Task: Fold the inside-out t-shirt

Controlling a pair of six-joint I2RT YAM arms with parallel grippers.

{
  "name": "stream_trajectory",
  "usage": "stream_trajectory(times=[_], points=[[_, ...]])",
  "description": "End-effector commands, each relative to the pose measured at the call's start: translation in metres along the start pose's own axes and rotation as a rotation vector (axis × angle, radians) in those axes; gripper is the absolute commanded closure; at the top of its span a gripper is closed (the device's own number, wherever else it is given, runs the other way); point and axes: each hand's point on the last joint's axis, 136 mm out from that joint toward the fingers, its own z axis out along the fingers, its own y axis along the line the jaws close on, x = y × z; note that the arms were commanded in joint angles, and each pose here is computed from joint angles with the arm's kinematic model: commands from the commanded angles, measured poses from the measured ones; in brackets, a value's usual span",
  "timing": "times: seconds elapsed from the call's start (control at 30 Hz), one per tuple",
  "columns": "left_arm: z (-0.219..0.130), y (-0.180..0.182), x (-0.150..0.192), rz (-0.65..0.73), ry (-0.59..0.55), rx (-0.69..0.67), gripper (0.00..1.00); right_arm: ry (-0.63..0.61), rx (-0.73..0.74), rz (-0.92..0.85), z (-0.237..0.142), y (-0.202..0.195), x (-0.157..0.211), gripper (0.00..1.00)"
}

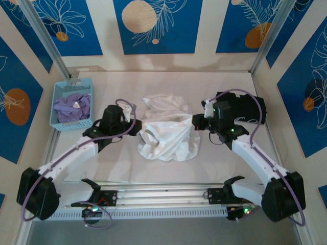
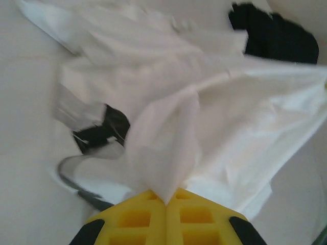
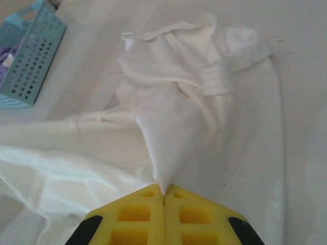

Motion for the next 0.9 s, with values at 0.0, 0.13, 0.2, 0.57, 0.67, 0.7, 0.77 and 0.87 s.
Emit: stream_trajectory(times=[0.0,0.13,0.2,0.57,0.67,0.7,0.77,0.87], points=[[-0.014,0.042,0.008,-0.033,-0.001,-0.220,1.00,-0.014,-0.138,-0.054,-0.007,0.023,0.006,1.00],[-0.027,0.065,0.009,-0.044,-0.042,-0.345,1.00,0.022,-0.165,-0.039,-0.003,0.026,0.015,1.00],[-0.030,0.073,0.008,-0.032,-0.051,-0.390,1.00,0.032,-0.231,-0.041,-0.001,0.037,0.017,1.00],[-0.020,0.066,0.062,-0.031,0.126,-0.284,1.00,0.342,0.002,0.090,0.014,0.023,0.123,1.00],[-0.020,0.058,0.091,-0.096,0.187,-0.201,1.00,0.320,0.142,0.083,-0.001,0.010,0.136,0.83],[-0.019,0.058,0.100,-0.114,0.205,-0.186,1.00,0.286,0.167,0.050,-0.003,0.009,0.130,0.74],[-0.017,0.058,0.109,-0.133,0.226,-0.177,1.00,0.219,0.180,-0.047,-0.003,0.014,0.110,0.64],[-0.016,0.060,0.111,-0.131,0.238,-0.184,1.00,0.153,0.151,-0.197,0.009,0.030,0.078,0.55]])
